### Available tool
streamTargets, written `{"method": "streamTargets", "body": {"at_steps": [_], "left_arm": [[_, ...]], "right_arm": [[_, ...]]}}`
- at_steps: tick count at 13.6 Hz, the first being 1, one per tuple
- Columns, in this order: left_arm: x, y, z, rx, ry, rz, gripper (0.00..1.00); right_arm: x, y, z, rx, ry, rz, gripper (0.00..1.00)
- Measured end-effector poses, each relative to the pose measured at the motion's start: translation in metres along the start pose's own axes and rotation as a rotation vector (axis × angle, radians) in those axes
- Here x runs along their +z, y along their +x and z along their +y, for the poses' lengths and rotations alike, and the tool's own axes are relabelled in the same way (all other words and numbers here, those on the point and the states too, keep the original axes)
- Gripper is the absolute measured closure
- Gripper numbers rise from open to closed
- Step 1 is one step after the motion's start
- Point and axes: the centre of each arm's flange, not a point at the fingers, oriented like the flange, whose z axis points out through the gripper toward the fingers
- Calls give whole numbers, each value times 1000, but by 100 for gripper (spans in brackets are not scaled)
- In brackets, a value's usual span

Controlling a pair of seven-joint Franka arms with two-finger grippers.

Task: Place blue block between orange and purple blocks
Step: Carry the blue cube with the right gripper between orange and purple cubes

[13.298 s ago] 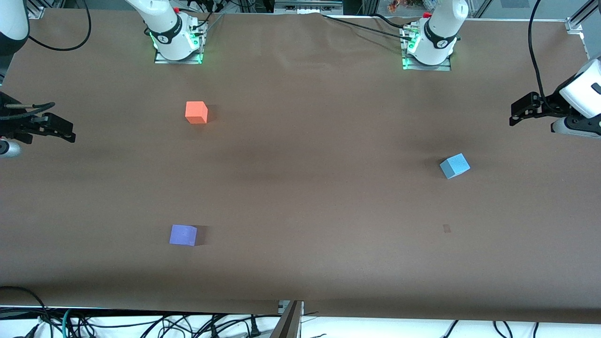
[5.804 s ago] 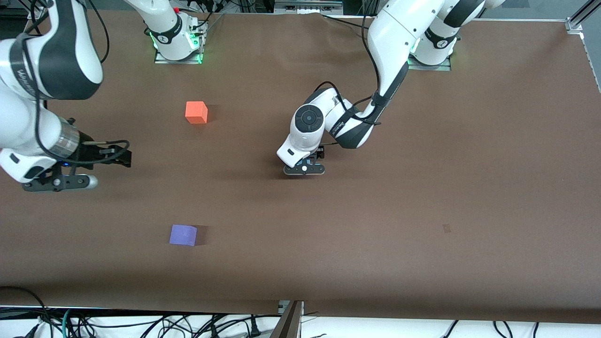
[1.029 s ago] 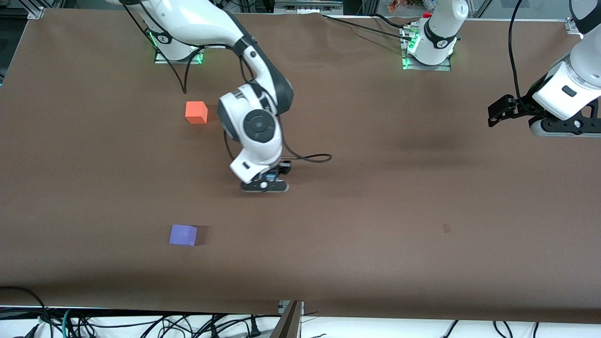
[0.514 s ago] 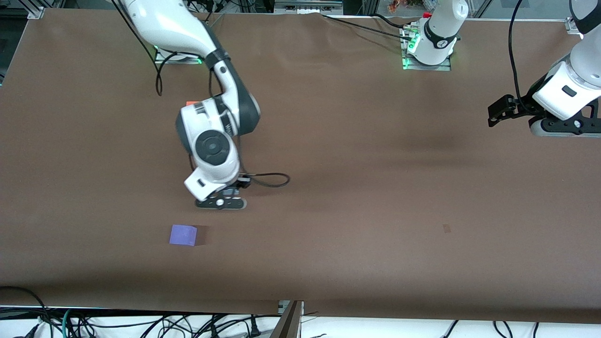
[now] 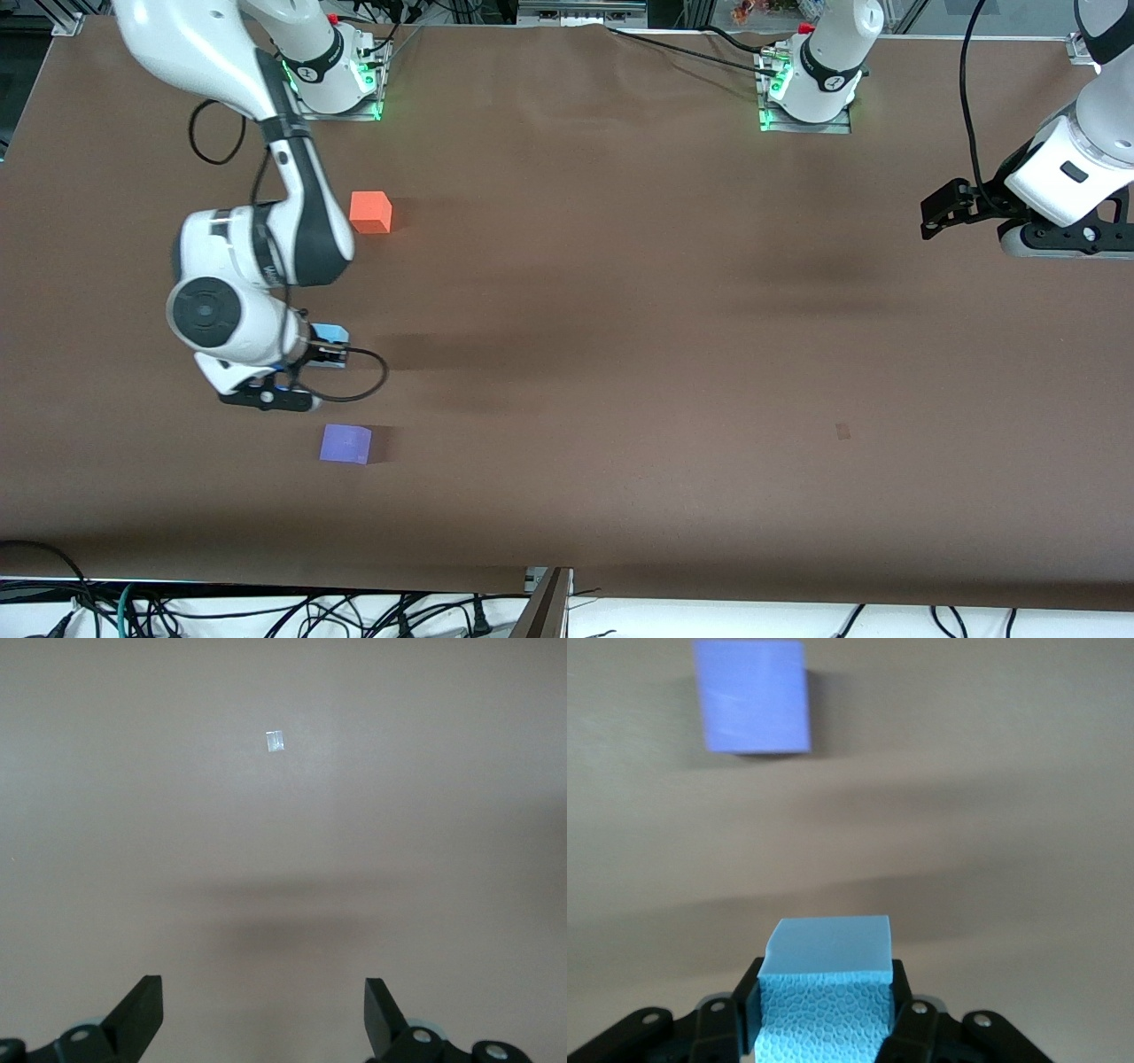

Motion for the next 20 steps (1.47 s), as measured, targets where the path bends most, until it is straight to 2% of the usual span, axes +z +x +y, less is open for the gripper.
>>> {"method": "streamTargets", "body": {"at_steps": [6,12,20], "left_arm": [[0,0,0,0,0,0,0],[0,0,0,1,0,0,0],[0,0,0,1,0,0,0]], "right_arm": [[45,-40,-7,-7,39,-18,43],[85,-61,-7,-2,66,24,43],[106,-72,-14,-12,84,53,43]]}}
